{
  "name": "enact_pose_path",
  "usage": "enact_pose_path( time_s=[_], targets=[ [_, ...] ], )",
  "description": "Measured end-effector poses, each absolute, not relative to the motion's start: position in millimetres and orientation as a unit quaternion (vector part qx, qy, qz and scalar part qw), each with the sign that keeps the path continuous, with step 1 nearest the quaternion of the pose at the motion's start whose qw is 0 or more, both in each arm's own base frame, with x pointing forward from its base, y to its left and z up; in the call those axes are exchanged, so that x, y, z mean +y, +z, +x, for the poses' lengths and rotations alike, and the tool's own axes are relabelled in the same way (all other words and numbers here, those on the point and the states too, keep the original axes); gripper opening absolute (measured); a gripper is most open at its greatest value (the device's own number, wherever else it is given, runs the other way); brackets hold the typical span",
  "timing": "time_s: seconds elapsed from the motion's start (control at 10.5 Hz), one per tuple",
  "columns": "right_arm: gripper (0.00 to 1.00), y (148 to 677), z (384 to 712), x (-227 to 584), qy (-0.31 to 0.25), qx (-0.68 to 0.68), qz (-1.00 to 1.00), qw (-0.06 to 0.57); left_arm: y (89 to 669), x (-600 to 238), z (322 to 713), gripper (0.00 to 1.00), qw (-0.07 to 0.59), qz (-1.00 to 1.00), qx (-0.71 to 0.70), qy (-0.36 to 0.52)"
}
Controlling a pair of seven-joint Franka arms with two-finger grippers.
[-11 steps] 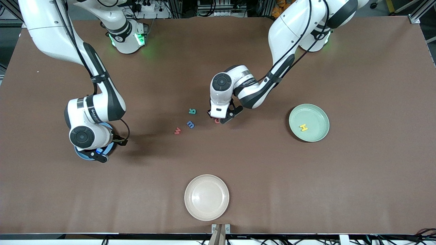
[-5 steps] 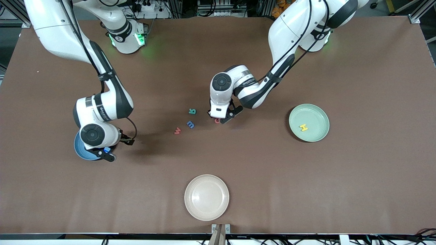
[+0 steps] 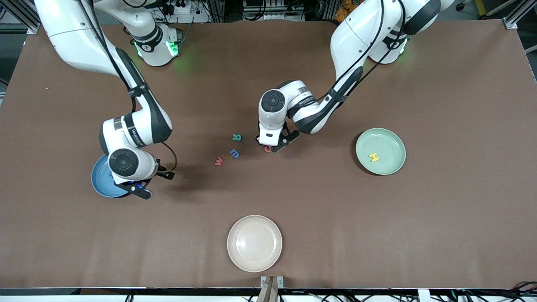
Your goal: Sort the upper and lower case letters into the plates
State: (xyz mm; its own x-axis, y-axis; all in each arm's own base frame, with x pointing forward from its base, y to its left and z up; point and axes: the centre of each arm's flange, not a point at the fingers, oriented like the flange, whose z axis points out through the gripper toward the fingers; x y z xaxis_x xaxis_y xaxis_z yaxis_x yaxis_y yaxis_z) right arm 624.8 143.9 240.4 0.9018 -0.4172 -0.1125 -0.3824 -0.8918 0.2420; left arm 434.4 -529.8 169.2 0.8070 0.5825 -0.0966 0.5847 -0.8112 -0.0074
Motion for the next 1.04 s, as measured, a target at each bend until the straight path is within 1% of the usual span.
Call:
enact_pose_path(
  time_s=[0.38, 0.47, 0.66, 0.85, 1.04],
  targets=[
    [1.00, 238.5, 625.9, 174.6, -0.056, -0.191, 0.977, 0.077, 172.3, -529.9, 437.6, 0.43, 0.013, 0.950, 0.309, -0.046],
    [1.00, 236.1, 624.5, 184.1, -0.053, -0.192, 0.977, 0.072, 175.7, -530.4, 440.5, 0.40, 0.015, 0.950, 0.310, -0.044],
    [1.00, 233.3, 621.6, 197.1, -0.050, -0.194, 0.977, 0.069, 178.2, -528.3, 446.3, 0.39, 0.011, 0.949, 0.314, -0.042],
    [1.00, 230.2, 615.0, 216.7, -0.048, -0.214, 0.973, 0.069, 178.7, -527.5, 447.3, 0.39, 0.006, 0.948, 0.314, -0.042],
    [1.00, 227.2, 599.1, 256.5, -0.046, -0.232, 0.969, 0.070, 181.1, -528.3, 448.8, 0.39, 0.008, 0.948, 0.315, -0.041]
  ],
)
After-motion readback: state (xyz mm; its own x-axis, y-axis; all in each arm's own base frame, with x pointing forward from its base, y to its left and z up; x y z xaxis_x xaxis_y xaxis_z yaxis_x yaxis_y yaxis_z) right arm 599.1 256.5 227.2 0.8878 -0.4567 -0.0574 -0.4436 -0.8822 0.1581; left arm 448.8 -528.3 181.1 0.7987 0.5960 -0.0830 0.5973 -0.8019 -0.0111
